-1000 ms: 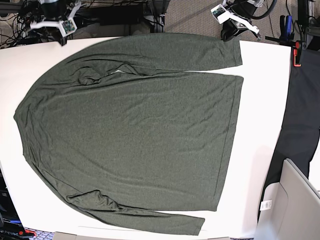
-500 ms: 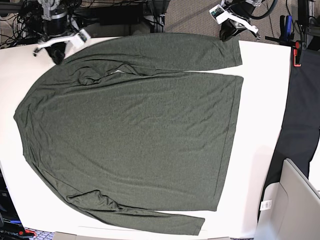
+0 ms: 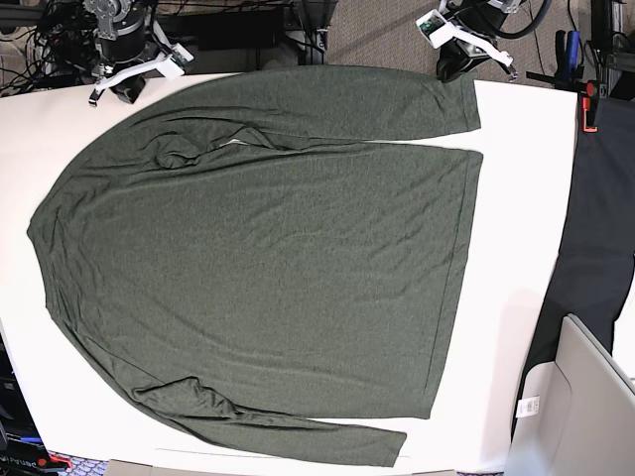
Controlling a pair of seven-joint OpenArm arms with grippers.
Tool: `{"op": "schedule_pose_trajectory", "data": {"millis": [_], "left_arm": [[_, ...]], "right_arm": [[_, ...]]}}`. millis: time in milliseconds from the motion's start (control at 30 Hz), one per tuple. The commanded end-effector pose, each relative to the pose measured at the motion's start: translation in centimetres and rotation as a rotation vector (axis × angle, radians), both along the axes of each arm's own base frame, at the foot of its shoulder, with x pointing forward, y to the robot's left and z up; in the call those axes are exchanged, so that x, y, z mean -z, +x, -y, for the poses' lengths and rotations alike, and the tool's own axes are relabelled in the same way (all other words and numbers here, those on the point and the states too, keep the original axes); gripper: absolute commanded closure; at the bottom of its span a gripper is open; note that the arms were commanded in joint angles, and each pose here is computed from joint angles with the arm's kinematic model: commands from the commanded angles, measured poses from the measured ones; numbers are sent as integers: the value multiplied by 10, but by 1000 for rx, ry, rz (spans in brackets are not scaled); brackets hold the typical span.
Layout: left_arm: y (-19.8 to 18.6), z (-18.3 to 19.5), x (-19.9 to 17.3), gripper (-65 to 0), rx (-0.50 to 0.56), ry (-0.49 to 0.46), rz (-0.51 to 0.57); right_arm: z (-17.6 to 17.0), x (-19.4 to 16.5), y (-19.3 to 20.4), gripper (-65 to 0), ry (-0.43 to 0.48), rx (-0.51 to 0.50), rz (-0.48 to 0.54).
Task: Fold the T-shirt properly
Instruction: 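Move the right gripper to the shirt's other shoulder corner and grasp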
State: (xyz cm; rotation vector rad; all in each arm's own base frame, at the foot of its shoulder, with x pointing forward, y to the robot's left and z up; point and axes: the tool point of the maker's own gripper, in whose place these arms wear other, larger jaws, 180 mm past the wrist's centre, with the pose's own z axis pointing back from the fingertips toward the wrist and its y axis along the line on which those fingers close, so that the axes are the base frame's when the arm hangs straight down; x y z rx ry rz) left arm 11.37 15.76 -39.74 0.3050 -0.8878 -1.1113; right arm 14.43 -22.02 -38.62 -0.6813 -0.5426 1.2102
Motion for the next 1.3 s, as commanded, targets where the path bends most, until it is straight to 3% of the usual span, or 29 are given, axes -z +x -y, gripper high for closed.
{"op": "schedule_pose_trajectory", "data": {"millis": [0, 433, 700, 1267], "left_arm": [[0, 1, -6, 0, 8, -6, 19], [0, 2, -5, 0, 9, -8, 17], [0, 1, -5, 0, 8, -7, 17], [-1, 1, -4, 0, 8, -6, 15]], "right_arm": [[-4, -7, 5, -85, 2, -28, 26], [0, -8, 11, -87, -17, -25, 23], [-3, -8, 14, -240, -14, -31, 29], [17, 21, 31, -242, -65, 21, -12]]}}
